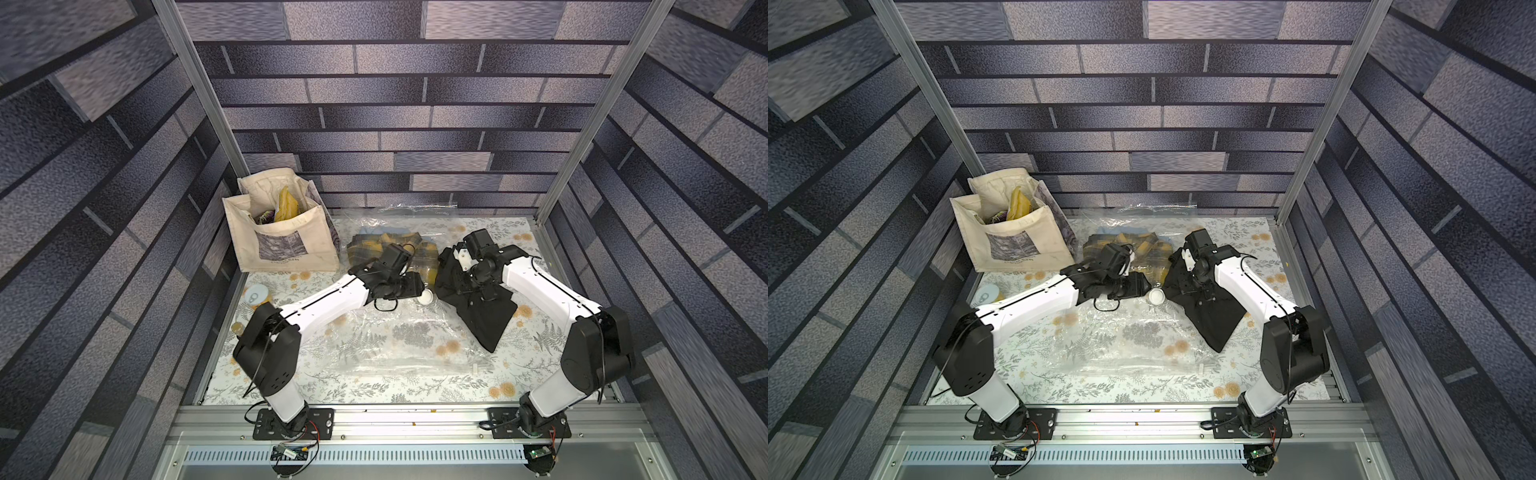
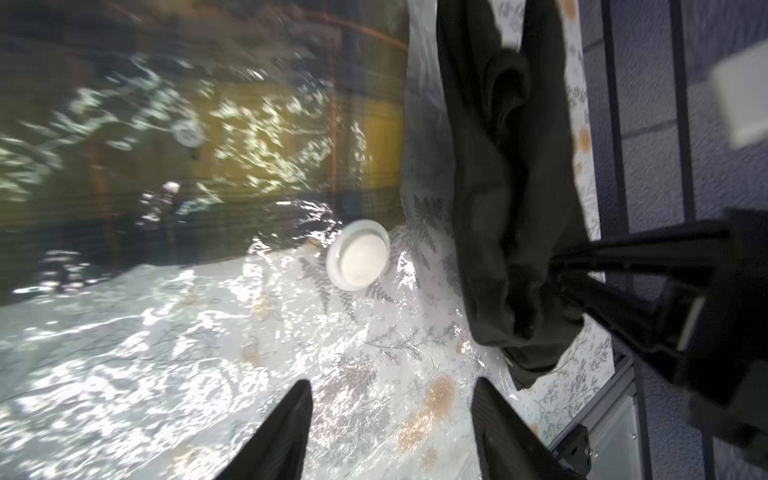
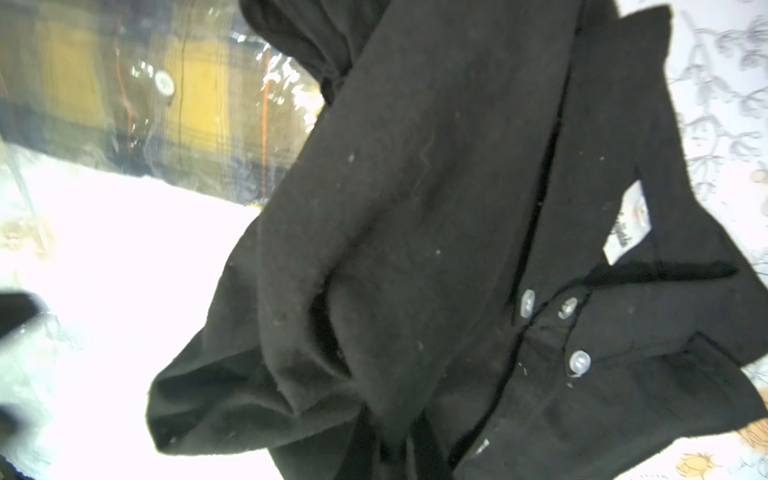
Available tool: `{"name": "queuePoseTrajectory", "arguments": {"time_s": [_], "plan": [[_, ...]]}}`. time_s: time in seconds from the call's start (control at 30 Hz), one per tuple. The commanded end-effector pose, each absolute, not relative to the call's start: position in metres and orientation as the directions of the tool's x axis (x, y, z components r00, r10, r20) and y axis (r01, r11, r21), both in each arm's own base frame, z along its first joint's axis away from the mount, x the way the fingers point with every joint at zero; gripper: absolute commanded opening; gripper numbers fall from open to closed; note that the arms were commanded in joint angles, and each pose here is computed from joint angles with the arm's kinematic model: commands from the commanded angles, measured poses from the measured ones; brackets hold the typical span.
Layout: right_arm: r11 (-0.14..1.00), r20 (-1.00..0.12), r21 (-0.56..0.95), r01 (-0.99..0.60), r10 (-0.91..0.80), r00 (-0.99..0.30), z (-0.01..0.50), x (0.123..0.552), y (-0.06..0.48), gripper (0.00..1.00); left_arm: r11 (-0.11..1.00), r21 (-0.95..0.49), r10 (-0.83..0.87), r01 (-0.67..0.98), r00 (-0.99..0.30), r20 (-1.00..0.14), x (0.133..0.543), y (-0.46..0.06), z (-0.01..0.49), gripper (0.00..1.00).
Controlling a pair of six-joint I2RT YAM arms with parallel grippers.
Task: Place the folded shirt into the vacuum bag
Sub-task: Move the shirt from the vacuum bag, then adjust the shirt in the vacuum bag.
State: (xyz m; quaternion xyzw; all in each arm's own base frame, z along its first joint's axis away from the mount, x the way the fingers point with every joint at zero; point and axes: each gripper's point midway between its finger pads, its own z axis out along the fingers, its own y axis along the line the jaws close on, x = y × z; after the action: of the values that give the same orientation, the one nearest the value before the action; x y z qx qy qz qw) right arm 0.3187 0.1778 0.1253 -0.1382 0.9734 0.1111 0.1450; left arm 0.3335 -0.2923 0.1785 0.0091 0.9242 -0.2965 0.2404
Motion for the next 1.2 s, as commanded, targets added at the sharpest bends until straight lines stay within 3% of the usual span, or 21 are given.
{"name": "queuePoseTrajectory", "arguments": {"time_s": [0.0, 0.1, 0.17, 0.23, 0.33, 0.43, 0.53, 0.7, 0.97, 1.17], "plan": [[0.897, -0.268, 0.132, -0.423, -0.378, -0.886, 0.106, 0.289, 0.203, 0.00, 0.908, -0.417, -0.147, 0.048, -0.894, -0.423, 0.323, -0.228, 0.157, 0.64], [0.859, -0.200, 0.088, -0.504, -0.480, -0.854, 0.074, 0.263, 0.223, 0.01, 0.919, -0.395, -0.168, 0.021, -0.884, -0.437, 0.322, -0.204, 0.159, 0.64], [0.853, -0.150, 0.066, -0.518, -0.505, -0.850, 0.051, 0.255, 0.227, 0.08, 0.920, -0.391, -0.166, 0.028, -0.876, -0.452, 0.322, -0.201, 0.164, 0.64], [0.848, -0.127, 0.062, -0.526, -0.516, -0.847, 0.041, 0.253, 0.231, 0.20, 0.917, -0.397, -0.153, 0.050, -0.873, -0.463, 0.323, -0.207, 0.167, 0.64], [0.842, -0.152, 0.087, -0.533, -0.517, -0.842, 0.050, 0.255, 0.238, 0.46, 0.915, -0.392, -0.112, 0.098, -0.870, -0.479, 0.326, -0.219, 0.173, 0.65], [0.828, -0.234, 0.190, -0.527, -0.483, -0.844, 0.084, 0.251, 0.250, 0.59, 0.917, -0.365, -0.049, 0.160, -0.865, -0.500, 0.329, -0.230, 0.179, 0.69], [0.858, -0.267, 0.311, -0.409, -0.334, -0.904, 0.116, 0.253, 0.239, 0.62, 0.917, -0.324, 0.032, 0.234, -0.851, -0.524, 0.333, -0.244, 0.183, 0.73], [0.901, -0.224, 0.429, -0.055, 0.048, -0.973, 0.126, 0.255, 0.179, 0.64, 0.903, -0.268, 0.159, 0.335, -0.842, -0.516, 0.339, -0.278, 0.172, 0.73], [0.873, -0.211, 0.334, 0.355, 0.436, -0.875, 0.098, 0.237, 0.076, 0.66, 0.872, -0.162, 0.353, 0.462, -0.822, -0.446, 0.342, -0.334, 0.140, 0.72], [0.784, -0.212, 0.344, 0.516, 0.601, -0.771, 0.079, 0.236, 0.035, 0.63, 0.854, -0.125, 0.412, 0.505, -0.803, -0.430, 0.344, -0.354, 0.132, 0.69]]}}
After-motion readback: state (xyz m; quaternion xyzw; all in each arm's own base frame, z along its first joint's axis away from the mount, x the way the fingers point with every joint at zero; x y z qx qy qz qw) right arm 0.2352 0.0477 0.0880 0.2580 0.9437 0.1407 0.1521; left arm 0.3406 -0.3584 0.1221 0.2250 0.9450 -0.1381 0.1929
